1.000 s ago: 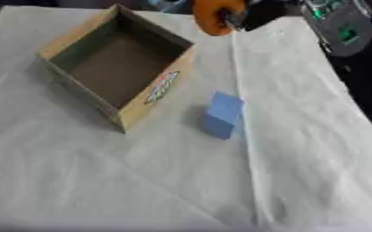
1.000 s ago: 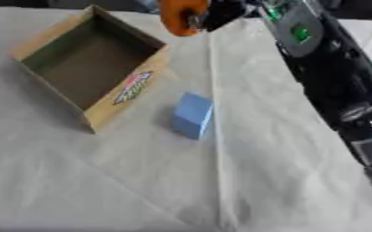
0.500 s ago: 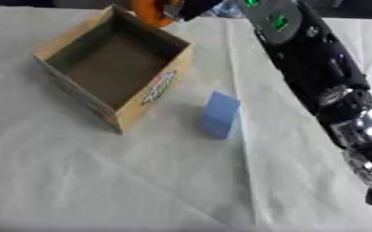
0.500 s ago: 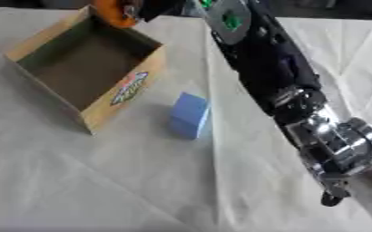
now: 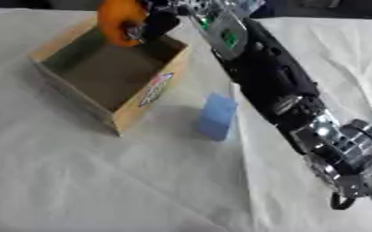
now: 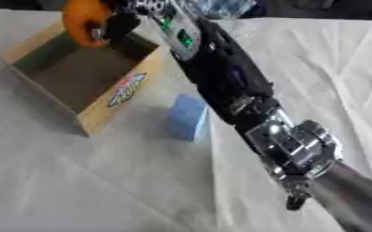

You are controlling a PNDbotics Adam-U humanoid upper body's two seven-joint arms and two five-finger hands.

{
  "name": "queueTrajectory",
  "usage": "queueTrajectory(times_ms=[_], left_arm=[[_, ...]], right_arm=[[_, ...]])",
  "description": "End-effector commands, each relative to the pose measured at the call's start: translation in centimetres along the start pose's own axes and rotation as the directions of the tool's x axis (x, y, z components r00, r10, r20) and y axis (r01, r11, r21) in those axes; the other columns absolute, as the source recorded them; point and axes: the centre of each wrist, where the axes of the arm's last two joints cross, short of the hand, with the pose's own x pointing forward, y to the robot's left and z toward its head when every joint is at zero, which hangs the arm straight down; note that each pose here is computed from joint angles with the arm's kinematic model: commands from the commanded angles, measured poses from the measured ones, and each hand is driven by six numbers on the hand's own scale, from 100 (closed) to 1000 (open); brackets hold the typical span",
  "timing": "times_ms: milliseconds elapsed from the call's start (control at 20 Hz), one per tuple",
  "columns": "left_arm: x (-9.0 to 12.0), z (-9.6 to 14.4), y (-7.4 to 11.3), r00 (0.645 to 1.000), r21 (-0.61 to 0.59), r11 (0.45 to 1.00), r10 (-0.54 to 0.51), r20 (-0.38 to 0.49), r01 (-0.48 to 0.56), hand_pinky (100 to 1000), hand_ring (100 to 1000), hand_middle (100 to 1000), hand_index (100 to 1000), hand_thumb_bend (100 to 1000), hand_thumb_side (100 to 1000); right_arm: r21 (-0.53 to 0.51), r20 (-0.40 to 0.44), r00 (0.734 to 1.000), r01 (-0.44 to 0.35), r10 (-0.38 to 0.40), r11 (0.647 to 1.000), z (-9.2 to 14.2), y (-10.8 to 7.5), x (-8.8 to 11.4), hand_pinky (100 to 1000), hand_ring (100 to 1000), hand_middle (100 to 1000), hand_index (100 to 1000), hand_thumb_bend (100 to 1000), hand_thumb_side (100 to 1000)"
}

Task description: Pick up objects on the table and place them in the box.

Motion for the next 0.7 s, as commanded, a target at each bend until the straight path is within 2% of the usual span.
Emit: queueTrajectory(times_ms=[50, 300, 500, 700], left_arm=[[0.6, -0.5, -0.1, 1.000, -0.007, 1.000, 0.012, 0.028, -0.012, 605, 818, 1000, 695, 292, 982], [0.6, -0.5, -0.2, 0.999, -0.010, 1.000, 0.017, 0.028, -0.017, 604, 818, 1000, 694, 289, 982], [0.6, -0.5, -0.2, 0.999, -0.015, 1.000, 0.018, 0.026, -0.018, 604, 818, 1000, 694, 288, 983], [0.6, -0.5, -0.2, 1.000, -0.018, 1.000, 0.017, 0.024, -0.016, 604, 818, 1000, 694, 287, 981]], right_arm=[[-0.005, 0.006, 0.998, -0.069, 0.069, 0.998, -0.8, -0.2, 0.8, 725, 764, 669, 828, 100, 261], [0.014, 0.004, 0.991, -0.133, 0.133, 0.991, -1.7, 1.0, 0.7, 765, 795, 701, 836, 100, 295], [0.036, -0.002, 0.986, -0.169, 0.169, 0.985, -2.3, 1.8, 0.8, 813, 825, 770, 876, 110, 327], [0.053, -0.015, 0.977, -0.212, 0.213, 0.976, -2.7, 2.4, 0.7, 886, 901, 826, 922, 234, 417]])
